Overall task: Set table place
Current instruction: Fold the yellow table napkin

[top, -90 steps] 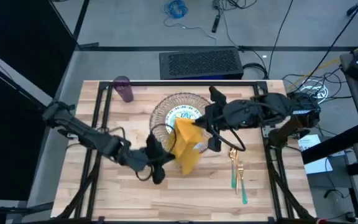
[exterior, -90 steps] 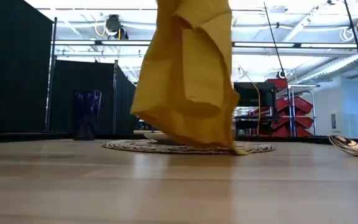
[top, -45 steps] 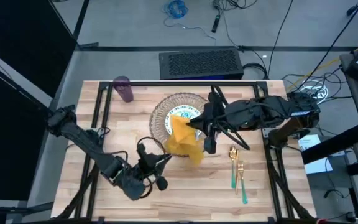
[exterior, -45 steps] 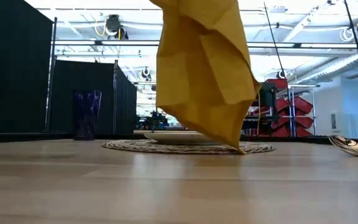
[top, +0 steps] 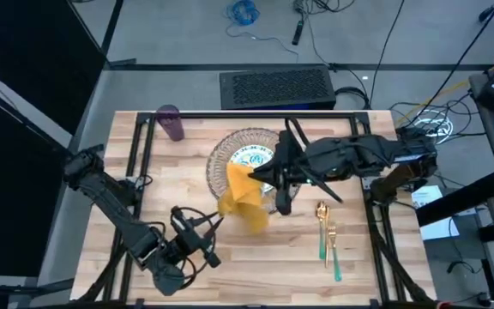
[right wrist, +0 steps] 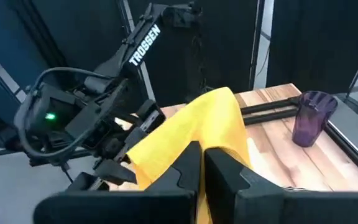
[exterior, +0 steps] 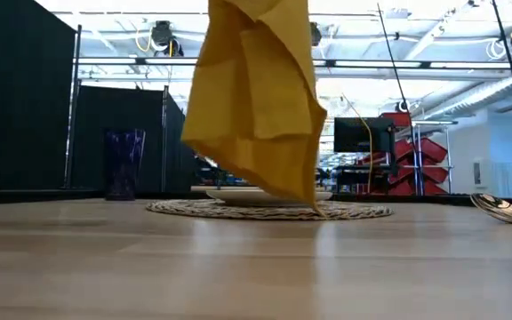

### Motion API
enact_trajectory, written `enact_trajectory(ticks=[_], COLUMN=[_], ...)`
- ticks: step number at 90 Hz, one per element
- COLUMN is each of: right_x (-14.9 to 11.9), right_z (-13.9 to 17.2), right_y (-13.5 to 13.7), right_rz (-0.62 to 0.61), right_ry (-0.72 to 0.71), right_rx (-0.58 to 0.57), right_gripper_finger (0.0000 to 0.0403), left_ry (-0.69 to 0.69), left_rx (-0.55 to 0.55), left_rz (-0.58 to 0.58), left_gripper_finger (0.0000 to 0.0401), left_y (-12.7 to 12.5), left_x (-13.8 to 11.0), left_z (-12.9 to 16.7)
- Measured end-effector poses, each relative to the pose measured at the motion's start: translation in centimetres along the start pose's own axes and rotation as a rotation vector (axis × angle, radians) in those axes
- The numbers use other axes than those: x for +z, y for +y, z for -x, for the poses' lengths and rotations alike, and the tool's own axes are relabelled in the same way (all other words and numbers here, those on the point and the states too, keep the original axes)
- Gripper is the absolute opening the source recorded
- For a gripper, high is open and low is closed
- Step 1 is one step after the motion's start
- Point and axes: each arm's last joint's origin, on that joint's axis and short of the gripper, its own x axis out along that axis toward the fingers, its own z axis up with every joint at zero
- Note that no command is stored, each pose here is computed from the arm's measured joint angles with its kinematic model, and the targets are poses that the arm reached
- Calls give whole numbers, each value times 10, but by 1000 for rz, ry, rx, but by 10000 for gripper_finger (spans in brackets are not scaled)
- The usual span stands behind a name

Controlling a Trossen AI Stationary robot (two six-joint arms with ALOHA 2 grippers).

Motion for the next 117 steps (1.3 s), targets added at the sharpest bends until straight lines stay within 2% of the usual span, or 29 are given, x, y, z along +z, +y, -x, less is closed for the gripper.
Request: enact_trajectory(ticks=[10, 16, 23, 42, 52, 73, 90, 101, 117], right_x=[1, 1, 1, 6, 6, 7, 5, 5, 5], right_z=[-6, -10, -14, -17, -18, -18, -18, -18, -17], right_y=[-6, -9, -12, -24, -27, -28, -29, -29, -29], right_rz=[-8, -11, -16, -33, -36, -24, -17, -15, -15], right_ry=[7, 16, 20, 12, 12, 7, 27, 33, 29], right_rx=[5, 13, 23, 29, 28, 30, 24, 22, 23], right_gripper_finger=[0, 0, 0, 0, 0, 0, 0, 0, 0], left_ry=[12, 23, 35, 76, 98, 113, 85, 51, 65], left_rx=[-3, -28, -54, -39, -37, 4, 19, 56, 83], left_rz=[-4, 38, 58, 18, 15, 2, 70, -6, -59], left_gripper_finger=[81, 94, 120, 205, 231, 228, 214, 210, 209], left_y=[1, 2, 3, 8, 10, 15, 14, 14, 19], left_x=[-3, -1, 0, -7, -10, -12, -3, 5, -1], left_z=[-6, -8, -10, -23, -29, -42, -35, -28, -32])
